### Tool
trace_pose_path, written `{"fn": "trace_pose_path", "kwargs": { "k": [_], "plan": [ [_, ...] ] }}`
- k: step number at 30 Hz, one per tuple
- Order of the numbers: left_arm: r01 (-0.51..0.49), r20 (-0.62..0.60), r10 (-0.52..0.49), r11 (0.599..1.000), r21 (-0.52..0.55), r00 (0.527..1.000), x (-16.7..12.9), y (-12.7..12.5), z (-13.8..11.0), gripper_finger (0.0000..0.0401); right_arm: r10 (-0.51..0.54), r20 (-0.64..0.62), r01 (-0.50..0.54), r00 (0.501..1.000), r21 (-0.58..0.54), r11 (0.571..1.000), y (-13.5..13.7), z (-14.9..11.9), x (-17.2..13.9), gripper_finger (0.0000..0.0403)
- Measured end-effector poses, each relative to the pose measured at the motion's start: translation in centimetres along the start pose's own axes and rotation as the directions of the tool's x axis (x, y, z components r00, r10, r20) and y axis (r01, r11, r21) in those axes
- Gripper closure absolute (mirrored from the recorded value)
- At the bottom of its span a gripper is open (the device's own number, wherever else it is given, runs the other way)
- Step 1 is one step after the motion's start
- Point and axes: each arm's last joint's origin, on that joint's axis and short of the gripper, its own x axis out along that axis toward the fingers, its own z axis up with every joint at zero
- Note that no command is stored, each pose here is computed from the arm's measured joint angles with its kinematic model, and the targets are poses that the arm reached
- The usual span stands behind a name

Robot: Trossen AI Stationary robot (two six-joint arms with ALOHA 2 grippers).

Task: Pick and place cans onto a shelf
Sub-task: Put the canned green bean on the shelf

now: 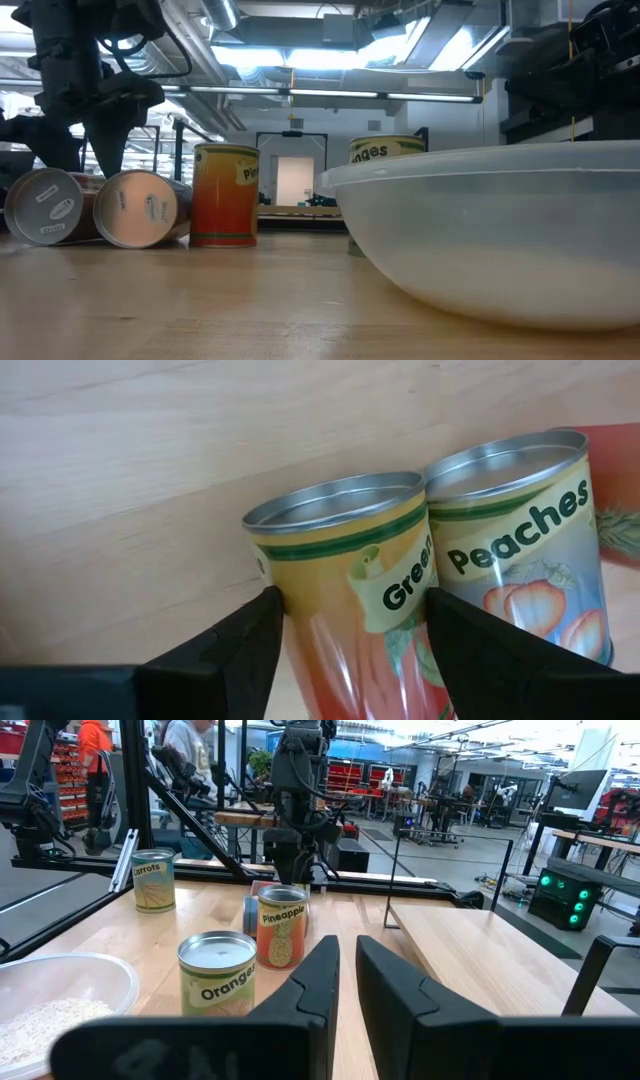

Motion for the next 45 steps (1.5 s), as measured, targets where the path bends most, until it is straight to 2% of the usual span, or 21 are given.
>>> {"fn": "trace_pose_path", "kwargs": {
  "k": [15, 22, 28, 45],
  "plan": [
    [-0.002, 0.028, 0.002, 1.000, 0.000, 1.000, 0.0, 0.0, 0.1, 0.0172, 0.000, 0.000, 0.000, 1.000, 0.000, 1.000, 0.0, 0.0, 0.0, 0.0358],
    [0.005, 0.092, -0.005, 1.000, 0.006, 0.996, -0.2, 0.1, 0.3, 0.0173, 0.000, 0.000, 0.000, 1.000, 0.000, 1.000, 0.0, 0.0, 0.0, 0.0358],
    [0.050, 0.172, -0.052, 0.999, 0.018, 0.984, -0.8, 0.0, 0.5, 0.0173, 0.000, 0.000, 0.000, 1.000, 0.000, 1.000, 0.0, 0.0, 0.0, 0.0358],
    [0.083, 0.103, -0.085, 0.996, 0.020, 0.991, -1.1, 0.0, 0.3, 0.0172, 0.000, -0.001, 0.000, 1.000, 0.000, 1.000, 0.0, 0.0, 0.0, 0.0358]
  ]
}}
